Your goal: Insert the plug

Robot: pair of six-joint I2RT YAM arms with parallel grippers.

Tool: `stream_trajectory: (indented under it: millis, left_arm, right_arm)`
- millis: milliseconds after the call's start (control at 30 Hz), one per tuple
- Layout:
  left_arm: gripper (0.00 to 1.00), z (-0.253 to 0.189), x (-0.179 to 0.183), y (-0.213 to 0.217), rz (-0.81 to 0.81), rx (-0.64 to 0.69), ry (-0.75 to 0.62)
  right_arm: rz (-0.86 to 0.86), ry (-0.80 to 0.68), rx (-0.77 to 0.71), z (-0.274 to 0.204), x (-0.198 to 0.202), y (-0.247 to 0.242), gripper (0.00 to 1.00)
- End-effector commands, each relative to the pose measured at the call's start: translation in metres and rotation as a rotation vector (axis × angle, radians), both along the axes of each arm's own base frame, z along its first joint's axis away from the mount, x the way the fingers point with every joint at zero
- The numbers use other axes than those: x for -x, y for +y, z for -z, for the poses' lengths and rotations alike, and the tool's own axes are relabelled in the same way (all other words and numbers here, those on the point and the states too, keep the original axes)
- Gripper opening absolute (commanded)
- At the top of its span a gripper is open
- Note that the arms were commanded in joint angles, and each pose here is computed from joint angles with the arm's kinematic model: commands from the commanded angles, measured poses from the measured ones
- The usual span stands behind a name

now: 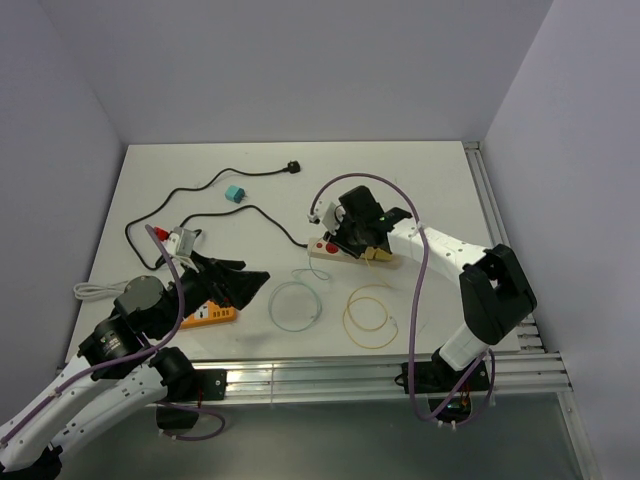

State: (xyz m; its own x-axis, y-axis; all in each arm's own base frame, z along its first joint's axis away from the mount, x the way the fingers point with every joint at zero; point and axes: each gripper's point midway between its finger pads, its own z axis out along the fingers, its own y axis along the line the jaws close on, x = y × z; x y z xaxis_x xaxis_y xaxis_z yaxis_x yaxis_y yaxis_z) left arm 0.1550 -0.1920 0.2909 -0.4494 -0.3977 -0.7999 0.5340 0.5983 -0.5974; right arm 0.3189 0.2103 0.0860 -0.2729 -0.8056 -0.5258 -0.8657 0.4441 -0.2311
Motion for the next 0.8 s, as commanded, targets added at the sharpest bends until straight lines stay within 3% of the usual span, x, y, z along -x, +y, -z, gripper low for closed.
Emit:
stream_trajectory:
  millis: [0, 367, 567, 767]
  left_arm:
    - [0.99, -0.014, 0.002, 0.0, 0.012, 0.024, -0.034]
    - [0.99, -0.016, 0.004, 0.002, 0.012, 0.024, -0.04]
    - [0.99, -0.016, 0.005, -0.001, 0.03, 0.031, -0.042]
    - [1.0, -0.017, 0.006, -0.003, 0.039, 0.042, -0.047]
  right_arm:
    - [0.015, -0.004, 0.025, 0.0, -0.007, -0.007, 0.0]
    - [0.025, 0.03, 0.049, 0.009, -0.002, -0.015, 0.0]
    - [0.004, 0.129, 0.119, 0.029, 0.004, -0.03, 0.0]
    - [0.044, 0.136, 0.255, 0.047, 0.003, -0.062, 0.0]
